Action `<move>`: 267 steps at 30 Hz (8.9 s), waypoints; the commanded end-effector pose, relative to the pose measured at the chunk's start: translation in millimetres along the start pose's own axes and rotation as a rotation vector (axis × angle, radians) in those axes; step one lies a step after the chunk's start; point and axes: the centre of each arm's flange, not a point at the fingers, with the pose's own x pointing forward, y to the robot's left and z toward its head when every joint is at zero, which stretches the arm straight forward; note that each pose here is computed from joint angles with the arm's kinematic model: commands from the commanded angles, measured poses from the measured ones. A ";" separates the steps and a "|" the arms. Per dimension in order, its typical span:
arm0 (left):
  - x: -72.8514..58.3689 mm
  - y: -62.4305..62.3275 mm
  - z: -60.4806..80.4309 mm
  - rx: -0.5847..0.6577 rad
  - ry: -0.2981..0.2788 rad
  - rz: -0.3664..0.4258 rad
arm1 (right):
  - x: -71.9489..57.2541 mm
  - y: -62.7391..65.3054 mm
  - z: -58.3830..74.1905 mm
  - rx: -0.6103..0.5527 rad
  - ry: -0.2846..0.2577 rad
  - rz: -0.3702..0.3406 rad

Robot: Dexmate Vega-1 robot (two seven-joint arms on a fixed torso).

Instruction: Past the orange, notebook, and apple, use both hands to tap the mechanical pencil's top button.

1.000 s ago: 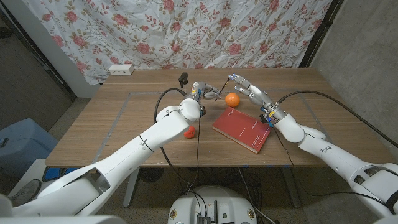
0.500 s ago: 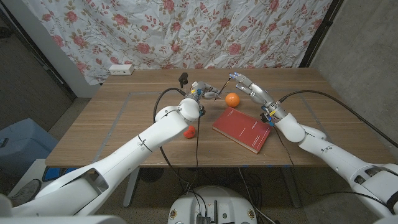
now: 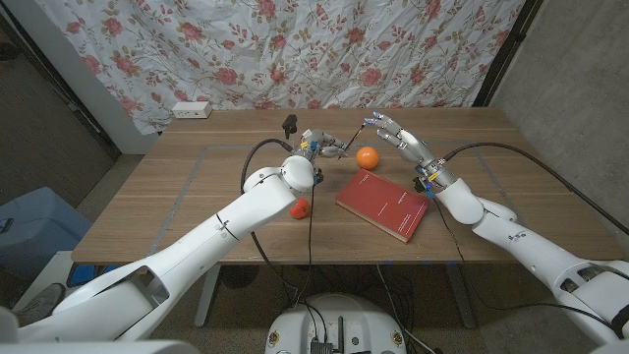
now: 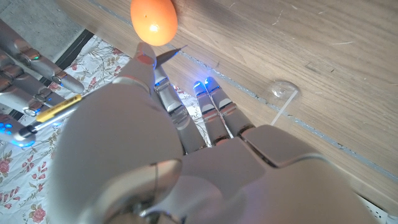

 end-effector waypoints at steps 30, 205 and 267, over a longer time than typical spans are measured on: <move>-5.5 13.5 5.0 0.214 0.045 -0.019 | -4.8 -23.0 -12.5 0.124 0.115 -0.050; 34.1 -69.5 37.6 1.168 -0.132 -0.211 | -88.6 -34.3 -84.4 0.721 0.641 -0.409; 15.6 -48.0 36.2 1.245 -0.060 -0.233 | -108.2 -28.0 -75.8 0.729 0.646 -0.469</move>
